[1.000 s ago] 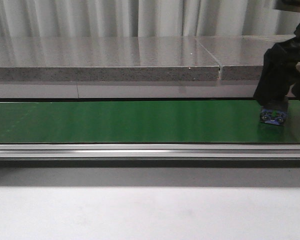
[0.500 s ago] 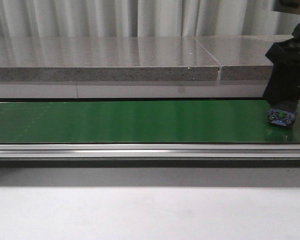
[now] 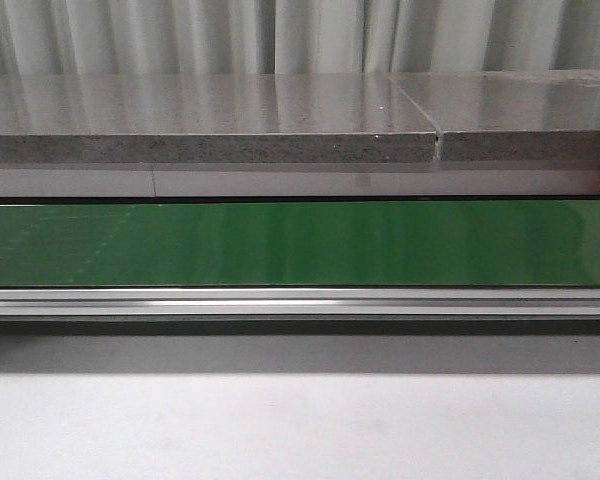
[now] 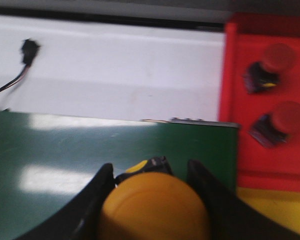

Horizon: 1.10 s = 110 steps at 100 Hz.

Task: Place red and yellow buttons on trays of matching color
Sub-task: 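Carry the yellow button into the yellow tray and open the right gripper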

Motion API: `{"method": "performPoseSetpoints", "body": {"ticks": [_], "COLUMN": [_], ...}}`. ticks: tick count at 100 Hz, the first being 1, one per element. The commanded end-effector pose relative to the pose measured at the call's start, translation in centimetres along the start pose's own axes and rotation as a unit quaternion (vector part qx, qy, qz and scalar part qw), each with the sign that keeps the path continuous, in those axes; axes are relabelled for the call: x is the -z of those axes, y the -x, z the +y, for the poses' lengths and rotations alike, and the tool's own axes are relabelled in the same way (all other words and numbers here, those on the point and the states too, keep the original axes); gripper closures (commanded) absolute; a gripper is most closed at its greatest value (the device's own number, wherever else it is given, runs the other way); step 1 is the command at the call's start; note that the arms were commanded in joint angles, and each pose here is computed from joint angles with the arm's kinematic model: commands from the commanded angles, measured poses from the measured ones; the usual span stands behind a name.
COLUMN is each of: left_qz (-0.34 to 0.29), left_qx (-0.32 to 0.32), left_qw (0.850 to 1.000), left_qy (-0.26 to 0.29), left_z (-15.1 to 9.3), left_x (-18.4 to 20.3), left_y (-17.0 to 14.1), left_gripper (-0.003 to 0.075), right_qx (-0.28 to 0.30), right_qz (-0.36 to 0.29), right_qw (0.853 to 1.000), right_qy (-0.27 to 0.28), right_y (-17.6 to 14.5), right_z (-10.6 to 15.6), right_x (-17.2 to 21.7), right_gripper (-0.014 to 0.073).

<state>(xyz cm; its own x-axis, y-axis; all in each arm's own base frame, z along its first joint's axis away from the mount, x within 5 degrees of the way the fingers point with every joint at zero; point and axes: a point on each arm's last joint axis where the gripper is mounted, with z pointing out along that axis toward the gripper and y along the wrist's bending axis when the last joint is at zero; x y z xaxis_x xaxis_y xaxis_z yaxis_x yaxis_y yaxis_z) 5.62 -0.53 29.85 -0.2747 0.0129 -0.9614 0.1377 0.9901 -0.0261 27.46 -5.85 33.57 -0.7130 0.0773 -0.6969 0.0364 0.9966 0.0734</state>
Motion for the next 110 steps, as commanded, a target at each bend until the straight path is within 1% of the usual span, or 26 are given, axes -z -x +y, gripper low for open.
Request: {"method": "performPoseSetpoints", "body": {"ticks": [1,5,12,23,32,40,51,65,89,110], "left_qz": [-0.043,-0.043,-0.043,-0.043,-0.043,-0.043,-0.043,-0.043,-0.043,-0.043], "left_qx": [0.000,0.000,0.000,0.000,0.000,0.000,0.000,0.000,0.000,0.000], "left_qw": [0.999,0.999,0.999,0.999,0.999,0.999,0.999,0.999,0.999,0.999], "left_qy": [-0.009,-0.009,-0.009,-0.009,-0.009,-0.009,-0.009,-0.009,-0.009,-0.009], "left_z": [-0.2,-0.2,-0.2,-0.2,-0.2,-0.2,-0.2,-0.2,-0.2,-0.2], "left_x": [0.2,0.2,0.2,0.2,0.2,0.2,0.2,0.2,0.2,0.2], "left_y": [1.4,1.4,1.4,1.4,1.4,1.4,1.4,1.4,1.4,1.4], "left_gripper": [0.0739,0.0739,0.0739,0.0739,0.0739,0.0739,0.0739,0.0739,0.0739,0.0739], "right_qx": [-0.067,-0.095,-0.147,-0.202,-0.238,-0.269,-0.289,-0.307,-0.318,-0.325], "right_qz": [-0.070,-0.081,-0.106,-0.141,-0.149,-0.139,-0.106,-0.058,0.000,0.023], "right_qw": [0.994,0.989,0.977,0.955,0.941,0.932,0.929,0.930,0.929,0.927], "right_qy": [-0.056,-0.075,-0.116,-0.165,-0.188,-0.200,-0.204,-0.196,-0.190,-0.185], "right_y": [1.2,1.0,0.8,0.4,-0.1,-0.8,-1.9,-3.2,-5.0,-5.9], "right_z": [-3.0,-4.3,-6.9,-10.2,-12.3,-14.0,-15.8,-17.0,-18.3,-18.8], "right_x": [2.7,2.9,3.6,4.3,4.0,3.1,1.1,-1.9,-5.2,-6.8], "right_gripper": [0.0505,0.0505,0.0505,0.0505,0.0505,0.0505,0.0505,0.0505,0.0505,0.0505]}}
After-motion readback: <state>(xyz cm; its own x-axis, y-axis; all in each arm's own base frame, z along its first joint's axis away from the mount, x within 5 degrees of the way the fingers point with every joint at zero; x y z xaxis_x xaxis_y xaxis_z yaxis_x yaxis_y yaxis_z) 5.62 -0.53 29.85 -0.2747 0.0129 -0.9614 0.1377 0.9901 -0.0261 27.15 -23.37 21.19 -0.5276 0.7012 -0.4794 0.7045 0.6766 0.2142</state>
